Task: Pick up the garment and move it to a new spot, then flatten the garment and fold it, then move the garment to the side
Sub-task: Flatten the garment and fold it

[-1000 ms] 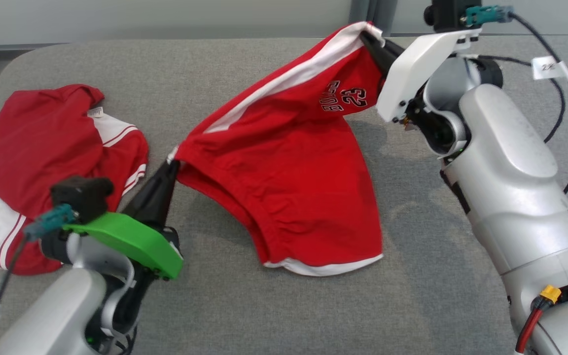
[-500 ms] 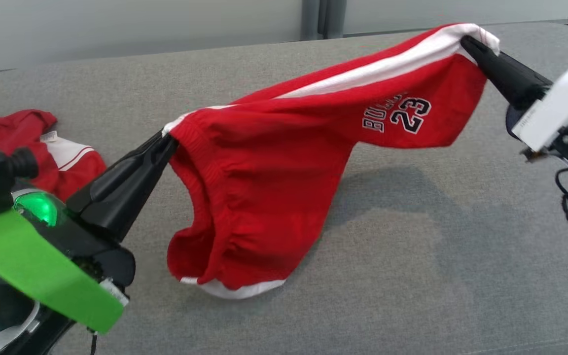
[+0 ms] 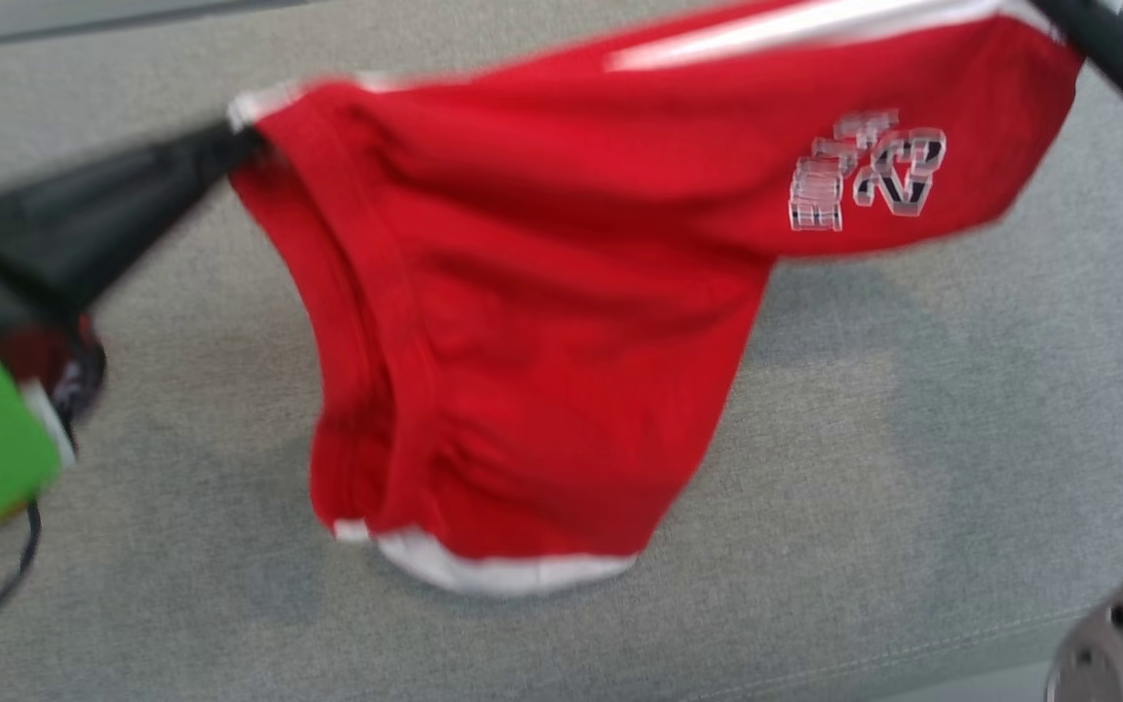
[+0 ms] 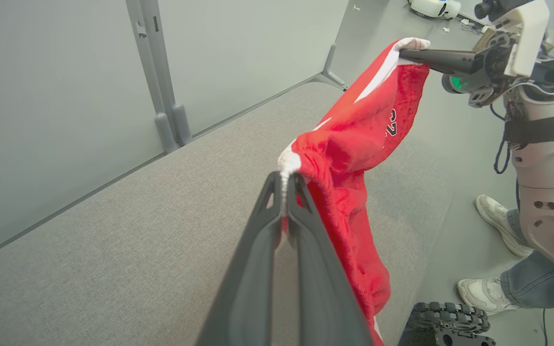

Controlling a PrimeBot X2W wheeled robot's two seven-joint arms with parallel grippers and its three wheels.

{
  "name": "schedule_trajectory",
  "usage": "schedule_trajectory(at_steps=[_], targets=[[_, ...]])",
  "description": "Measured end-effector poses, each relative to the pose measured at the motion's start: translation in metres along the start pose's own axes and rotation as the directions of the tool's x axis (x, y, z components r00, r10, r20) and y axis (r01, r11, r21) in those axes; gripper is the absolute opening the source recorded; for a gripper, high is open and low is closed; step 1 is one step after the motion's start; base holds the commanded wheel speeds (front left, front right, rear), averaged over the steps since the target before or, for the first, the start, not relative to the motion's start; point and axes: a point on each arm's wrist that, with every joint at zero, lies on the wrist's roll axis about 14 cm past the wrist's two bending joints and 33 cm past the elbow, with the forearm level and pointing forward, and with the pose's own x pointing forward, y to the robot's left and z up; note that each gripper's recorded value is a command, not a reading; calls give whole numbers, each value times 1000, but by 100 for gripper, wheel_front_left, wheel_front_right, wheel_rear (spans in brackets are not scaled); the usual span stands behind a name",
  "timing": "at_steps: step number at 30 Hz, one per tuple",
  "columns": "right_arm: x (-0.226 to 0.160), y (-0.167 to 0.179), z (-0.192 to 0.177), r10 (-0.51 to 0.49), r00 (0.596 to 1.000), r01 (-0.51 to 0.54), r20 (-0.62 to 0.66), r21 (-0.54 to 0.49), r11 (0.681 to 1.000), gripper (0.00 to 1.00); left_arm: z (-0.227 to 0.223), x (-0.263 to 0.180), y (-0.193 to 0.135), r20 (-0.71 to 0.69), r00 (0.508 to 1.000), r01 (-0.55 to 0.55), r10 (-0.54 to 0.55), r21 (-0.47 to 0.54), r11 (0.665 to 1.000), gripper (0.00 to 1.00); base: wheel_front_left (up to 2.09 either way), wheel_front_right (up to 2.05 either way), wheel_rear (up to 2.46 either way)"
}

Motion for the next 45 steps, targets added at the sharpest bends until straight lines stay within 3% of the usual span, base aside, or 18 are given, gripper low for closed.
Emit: schedule_trajectory(at_steps=[4, 5, 9, 12, 14, 16, 20, 23, 25, 28, 32, 38, 45], targets=[[47, -15, 27, -31, 997, 32, 68, -11, 999, 0, 16, 43, 63, 11, 994, -106, 106, 26, 994, 0, 0, 0, 0], [78, -24, 45, -47, 990, 50, 131, -14, 999, 0, 32, 68, 94, 49, 985, -166, 163, 70, 984, 0, 0, 0, 0], [124, -30, 82, -67, 961, 81, 267, -43, 996, 0, 75, 102, 133, 216, 949, -269, 231, 165, 949, 0, 0, 0, 0], [158, -26, 125, -40, 890, 75, 453, -60, 995, 0, 117, 126, 160, 429, 870, -373, 243, 250, 893, 0, 0, 0, 0], [176, -19, 144, -1, 824, 45, 566, -63, 997, 0, 129, 141, 167, 546, 816, -391, 191, 278, 877, 0, 0, 0, 0], [198, -22, 135, 13, 804, 31, 595, -63, 998, 0, 115, 160, 178, 576, 802, -394, 157, 313, 864, 0, 0, 0, 0], [240, -50, 68, -20, 855, 26, 518, -4, 1000, 0, 55, 187, 206, 553, 821, -398, 139, 381, 835, 0, 0, 0, 0], [247, -82, -16, -90, 919, 80, 383, 41, 996, 0, -20, 197, 220, 482, 856, -364, 187, 306, 880, 0, 0, 0, 0], [234, -104, -86, -146, 957, 138, 249, 49, 989, 0, -84, 202, 214, 374, 902, -322, 216, 250, 913, 0, 0, 0, 0], [197, -121, -166, -209, 974, 201, 87, 84, 976, 0, -136, 190, 188, 309, 926, -281, 218, 176, 943, 0, 0, 0, 0], [153, -128, -180, -229, 972, 223, 43, 113, 968, 0, -171, 164, 160, 270, 933, -272, 236, 104, 957, 0, 0, 0, 0], [93, -125, -195, -230, 973, 231, -24, 158, 960, 0, -173, 136, 103, 295, 940, -210, 169, 112, 971, 0, 0, 0, 0], [23, -128, -203, -243, 956, 275, -165, 212, 938, 0, -195, 96, -8, 201, 975, 48, -98, 240, 970, 0, 0, 0, 0]])
